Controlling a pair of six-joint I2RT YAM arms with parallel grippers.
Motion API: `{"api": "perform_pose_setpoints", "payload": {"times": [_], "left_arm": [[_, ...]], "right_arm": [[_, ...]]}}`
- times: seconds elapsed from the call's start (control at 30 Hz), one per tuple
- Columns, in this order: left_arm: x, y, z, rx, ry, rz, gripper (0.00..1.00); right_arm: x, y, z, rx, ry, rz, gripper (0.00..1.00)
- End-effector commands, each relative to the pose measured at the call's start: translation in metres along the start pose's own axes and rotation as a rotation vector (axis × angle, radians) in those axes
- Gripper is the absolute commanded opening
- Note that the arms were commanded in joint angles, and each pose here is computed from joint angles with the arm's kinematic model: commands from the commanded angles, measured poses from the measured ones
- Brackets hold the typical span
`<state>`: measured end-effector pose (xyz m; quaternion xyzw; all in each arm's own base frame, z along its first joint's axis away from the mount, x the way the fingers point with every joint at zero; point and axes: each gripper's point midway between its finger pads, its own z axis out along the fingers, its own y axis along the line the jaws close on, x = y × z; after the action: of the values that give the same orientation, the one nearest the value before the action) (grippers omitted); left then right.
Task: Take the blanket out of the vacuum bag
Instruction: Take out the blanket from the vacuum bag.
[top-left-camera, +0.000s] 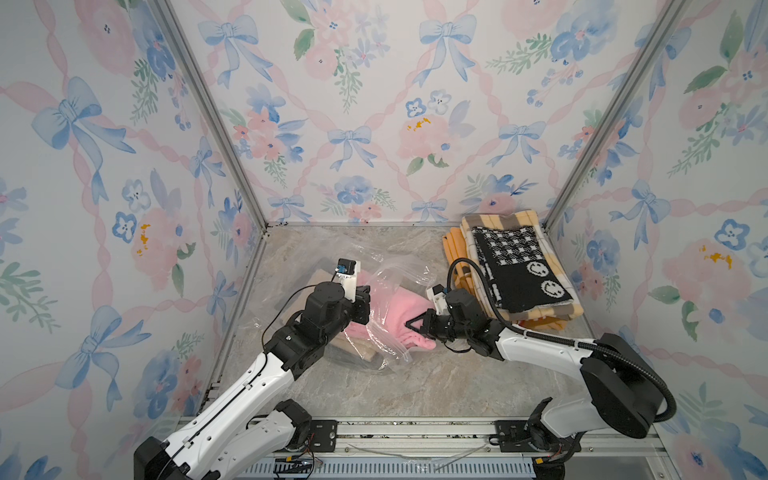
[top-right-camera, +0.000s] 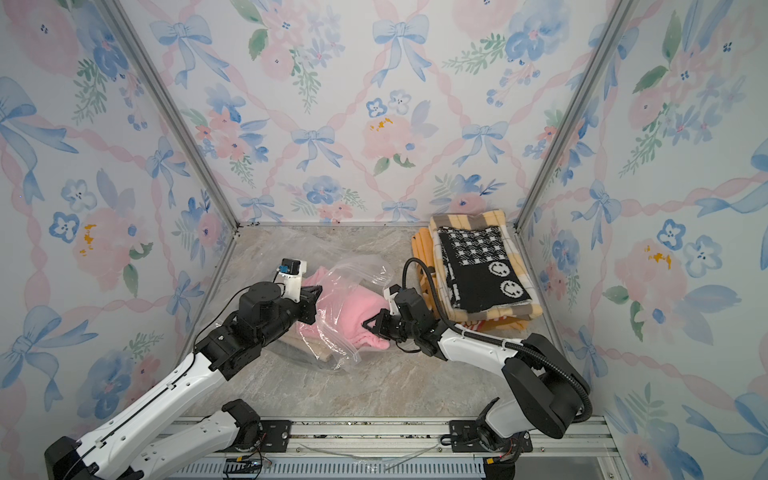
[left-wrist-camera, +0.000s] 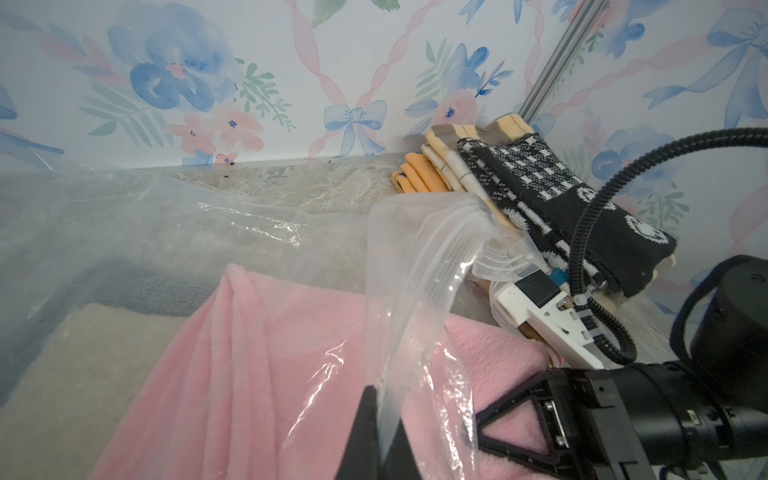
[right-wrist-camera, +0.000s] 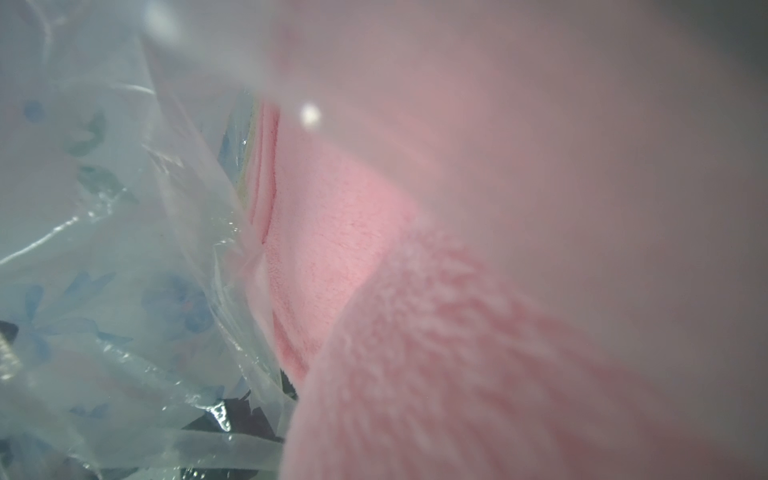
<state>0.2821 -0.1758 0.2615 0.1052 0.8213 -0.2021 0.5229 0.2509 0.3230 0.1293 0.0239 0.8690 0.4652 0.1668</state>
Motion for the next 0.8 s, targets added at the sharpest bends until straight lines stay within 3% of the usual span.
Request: {"api": "perform_pose_setpoints", "payload": {"times": [0.0,0.37,0.77], "left_arm": [[-0.004,0.006,-0.004,-0.026,-0.024,0.002,0.00],[-0.005,0.007,-0.004,-0.020,-0.048,0.002,0.00],[-0.008,0.008,-0.008,-0.013,-0.072,0.001,0.00]], "right_arm": [[-0.012,0.037,-0.025,-0.041,-0.024,-0.094,0.00],[-0.024,0.065,-0.071,0.013,0.002,-0.099,0.00],[-0.038,0.096,-0.135,0.033,-0.092,-0.107,0.00]]}}
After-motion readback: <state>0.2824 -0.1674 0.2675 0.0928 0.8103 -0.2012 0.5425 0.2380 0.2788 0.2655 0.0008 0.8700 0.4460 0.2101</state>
